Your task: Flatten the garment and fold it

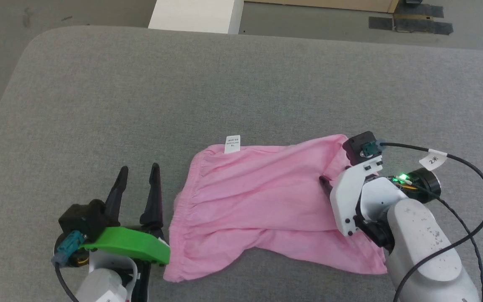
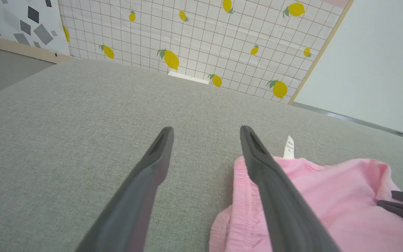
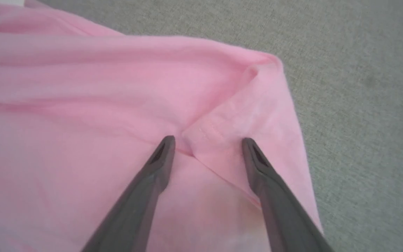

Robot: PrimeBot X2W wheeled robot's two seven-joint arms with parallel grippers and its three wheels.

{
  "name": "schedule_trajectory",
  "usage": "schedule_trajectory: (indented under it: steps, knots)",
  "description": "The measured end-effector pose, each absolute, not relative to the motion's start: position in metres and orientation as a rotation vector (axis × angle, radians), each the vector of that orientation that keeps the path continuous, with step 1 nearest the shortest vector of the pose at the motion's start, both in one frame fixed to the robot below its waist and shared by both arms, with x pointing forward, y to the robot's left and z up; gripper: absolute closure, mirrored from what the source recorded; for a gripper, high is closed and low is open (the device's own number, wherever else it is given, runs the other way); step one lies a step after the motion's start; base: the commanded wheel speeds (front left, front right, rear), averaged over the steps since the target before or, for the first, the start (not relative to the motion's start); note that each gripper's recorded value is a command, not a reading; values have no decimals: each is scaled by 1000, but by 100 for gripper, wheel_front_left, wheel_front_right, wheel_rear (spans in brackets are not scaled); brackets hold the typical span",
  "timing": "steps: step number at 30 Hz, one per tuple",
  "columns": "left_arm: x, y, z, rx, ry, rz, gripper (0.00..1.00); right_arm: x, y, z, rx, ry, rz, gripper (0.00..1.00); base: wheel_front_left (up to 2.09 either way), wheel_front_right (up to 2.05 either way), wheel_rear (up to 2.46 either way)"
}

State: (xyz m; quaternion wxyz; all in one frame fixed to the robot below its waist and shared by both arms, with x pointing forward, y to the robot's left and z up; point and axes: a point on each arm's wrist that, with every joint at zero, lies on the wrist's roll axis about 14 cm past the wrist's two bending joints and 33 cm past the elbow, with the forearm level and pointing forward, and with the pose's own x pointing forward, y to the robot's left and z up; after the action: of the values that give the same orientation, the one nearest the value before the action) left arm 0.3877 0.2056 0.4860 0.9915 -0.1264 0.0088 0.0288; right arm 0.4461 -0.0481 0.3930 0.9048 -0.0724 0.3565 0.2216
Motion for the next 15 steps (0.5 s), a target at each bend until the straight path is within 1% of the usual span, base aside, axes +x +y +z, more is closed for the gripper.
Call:
schedule_trajectory:
  steps: [1, 2, 7, 9, 11, 15]
  knots:
    - [387, 206, 484, -255, 25, 61, 0, 446, -47, 391, -151, 740, 460, 73, 0, 0, 0]
    - [387, 206, 482, -255, 31, 62, 0, 446, -47, 390, -152, 744, 461, 100, 0, 0, 0]
    - [386, 203, 481, -262, 34, 52, 0, 455, -55, 399, -100, 708, 429, 100, 0, 0, 0]
    - [386, 202, 481, -272, 32, 52, 0, 461, -63, 407, -35, 692, 396, 100, 0, 0, 0]
    - [387, 201, 482, -280, 30, 50, 0, 471, -80, 415, 5, 669, 336, 100, 0, 0, 0]
    - [391, 198, 485, -290, 21, 40, 0, 497, -137, 431, 17, 636, 169, 100, 0, 0, 0]
